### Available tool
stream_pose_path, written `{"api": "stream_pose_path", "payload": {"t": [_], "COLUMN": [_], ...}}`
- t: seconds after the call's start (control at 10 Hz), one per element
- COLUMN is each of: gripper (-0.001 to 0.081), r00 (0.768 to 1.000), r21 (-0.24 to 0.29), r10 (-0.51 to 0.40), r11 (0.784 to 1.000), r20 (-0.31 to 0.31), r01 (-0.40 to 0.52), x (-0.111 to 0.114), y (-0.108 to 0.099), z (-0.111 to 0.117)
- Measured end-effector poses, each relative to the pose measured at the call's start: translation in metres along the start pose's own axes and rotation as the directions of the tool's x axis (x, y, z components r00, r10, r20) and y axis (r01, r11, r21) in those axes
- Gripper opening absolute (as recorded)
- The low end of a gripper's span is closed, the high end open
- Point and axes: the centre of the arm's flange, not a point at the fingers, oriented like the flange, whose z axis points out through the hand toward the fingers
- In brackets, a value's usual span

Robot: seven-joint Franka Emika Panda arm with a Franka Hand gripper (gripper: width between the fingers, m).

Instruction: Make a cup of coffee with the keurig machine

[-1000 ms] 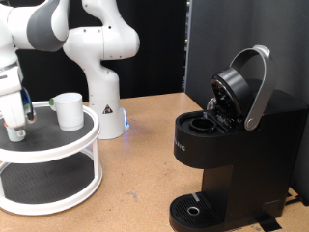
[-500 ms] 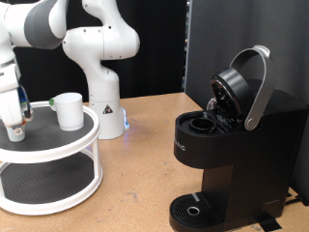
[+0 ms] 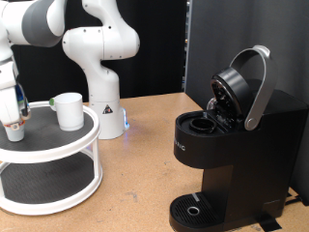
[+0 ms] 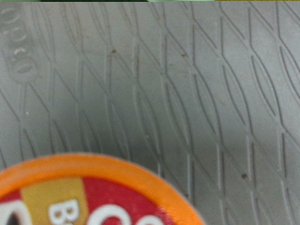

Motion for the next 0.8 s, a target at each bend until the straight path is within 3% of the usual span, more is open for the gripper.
{"api": "stream_pose_path", "payload": {"t": [0.3,0.5,0.8], "gripper": [0.0470,0.0470,0.0470], "r00": [1.000,1.000,0.996], "r21": [0.001,0.034,0.072], "r10": [0.001,-0.007,-0.034], "r11": [1.000,0.999,0.997], "r20": [0.000,-0.021,-0.078], "r01": [-0.001,0.007,0.040], "x": [0.000,0.002,0.007], "y": [0.001,0.000,-0.004], "z": [-0.002,-0.008,-0.043]}}
